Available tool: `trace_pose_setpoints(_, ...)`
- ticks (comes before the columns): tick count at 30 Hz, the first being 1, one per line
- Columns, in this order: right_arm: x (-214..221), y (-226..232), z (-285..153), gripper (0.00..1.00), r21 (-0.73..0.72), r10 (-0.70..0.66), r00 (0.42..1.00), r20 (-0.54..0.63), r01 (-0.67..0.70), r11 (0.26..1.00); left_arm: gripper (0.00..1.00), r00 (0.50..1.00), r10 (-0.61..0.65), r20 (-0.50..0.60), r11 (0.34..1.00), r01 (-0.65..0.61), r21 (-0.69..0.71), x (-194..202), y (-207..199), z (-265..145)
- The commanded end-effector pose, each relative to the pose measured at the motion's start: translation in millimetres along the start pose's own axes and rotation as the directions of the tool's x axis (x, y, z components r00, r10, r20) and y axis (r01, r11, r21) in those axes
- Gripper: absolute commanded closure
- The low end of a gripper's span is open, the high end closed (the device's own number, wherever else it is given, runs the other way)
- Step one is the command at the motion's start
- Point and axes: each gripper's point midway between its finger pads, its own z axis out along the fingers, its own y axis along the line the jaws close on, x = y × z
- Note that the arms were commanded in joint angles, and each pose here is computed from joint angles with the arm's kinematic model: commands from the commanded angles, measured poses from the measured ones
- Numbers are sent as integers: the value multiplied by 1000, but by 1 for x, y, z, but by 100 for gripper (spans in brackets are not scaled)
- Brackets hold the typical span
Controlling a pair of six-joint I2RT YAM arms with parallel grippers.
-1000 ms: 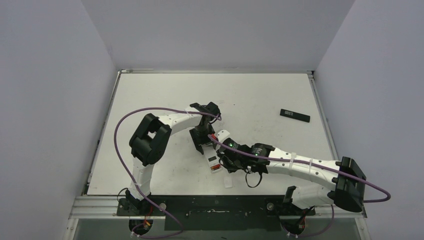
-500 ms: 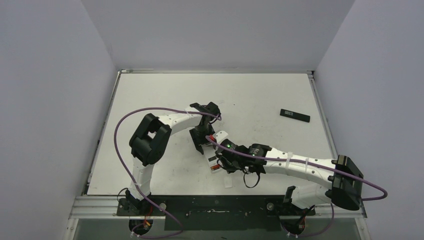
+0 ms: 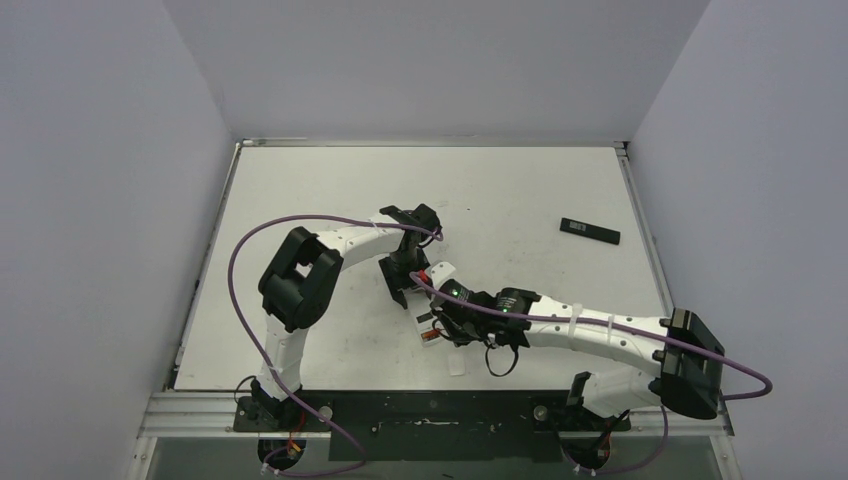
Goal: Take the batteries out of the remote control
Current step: Unload the battery from the remote control.
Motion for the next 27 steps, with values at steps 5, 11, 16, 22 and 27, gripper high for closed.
trace_pose_setpoints(5,-6,1,3,95,27,-2,1000,15,2,1000,100,996,8,90,1000,-8,-6,-19,-2,-1)
trace_pose_setpoints(11,-3,3,6,95,25,-6,1000,6,6,1000,100,996,7,89,1000,-7,-3,-19,-2,-1)
trace_pose_setpoints(16,-15,13,1,95,-21,21,998,55,-20,1000,100,996,6,89,1000,-7,8,-19,-3,0)
trace_pose_setpoints(22,-31,26,-6,95,-102,62,990,125,-49,994,100,996,3,85,1000,-5,18,-18,-4,1)
trace_pose_setpoints(27,-38,29,-10,95,-123,78,985,153,-59,991,100,996,3,84,1000,-4,17,-17,-4,2)
